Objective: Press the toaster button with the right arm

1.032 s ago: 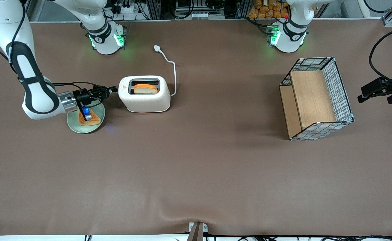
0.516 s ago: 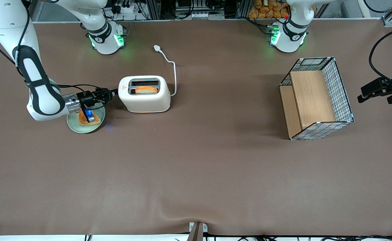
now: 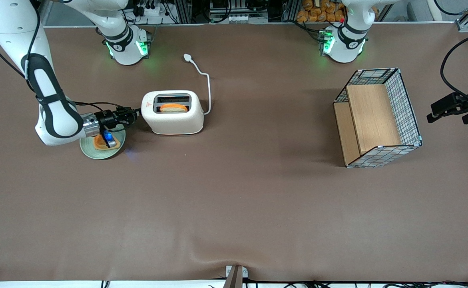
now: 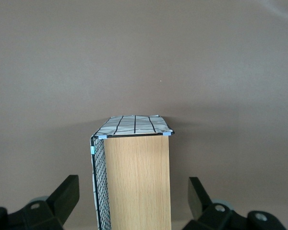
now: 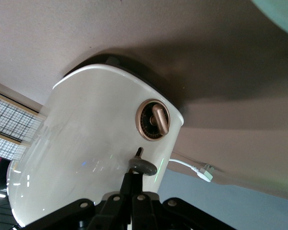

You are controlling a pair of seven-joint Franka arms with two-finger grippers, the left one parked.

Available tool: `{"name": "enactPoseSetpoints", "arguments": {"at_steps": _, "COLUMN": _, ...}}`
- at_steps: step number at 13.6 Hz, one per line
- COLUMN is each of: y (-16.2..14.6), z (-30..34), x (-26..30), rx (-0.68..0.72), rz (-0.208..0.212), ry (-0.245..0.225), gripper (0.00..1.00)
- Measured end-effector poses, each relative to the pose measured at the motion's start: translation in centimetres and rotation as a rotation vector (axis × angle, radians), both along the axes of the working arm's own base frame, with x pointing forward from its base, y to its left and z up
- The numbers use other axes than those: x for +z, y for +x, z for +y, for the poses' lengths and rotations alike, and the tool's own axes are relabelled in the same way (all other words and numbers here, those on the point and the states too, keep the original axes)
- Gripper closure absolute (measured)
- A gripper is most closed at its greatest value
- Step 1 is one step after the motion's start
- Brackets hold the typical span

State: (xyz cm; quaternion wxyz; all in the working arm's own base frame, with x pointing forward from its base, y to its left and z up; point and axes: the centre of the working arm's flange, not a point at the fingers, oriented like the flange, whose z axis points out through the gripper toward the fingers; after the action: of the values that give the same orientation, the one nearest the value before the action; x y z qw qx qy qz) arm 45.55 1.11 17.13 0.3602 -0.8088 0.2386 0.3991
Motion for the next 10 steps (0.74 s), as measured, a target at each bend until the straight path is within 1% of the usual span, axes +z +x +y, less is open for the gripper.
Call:
{"name": "enactPoseSetpoints", "arguments": {"at_steps": 6, "y": 0.20, "z": 0.45, "x": 0.17, "rx": 0.033, "rz": -0.021, "ry": -0.029, "gripper": 0.94}}
{"name": "enactPoseSetpoints", "arguments": {"at_steps": 10, "y": 0.16, "z": 0.42, "x": 0.03, "rx": 0.055, "rz": -0.052, "ry": -0.013, "gripper": 0.94}}
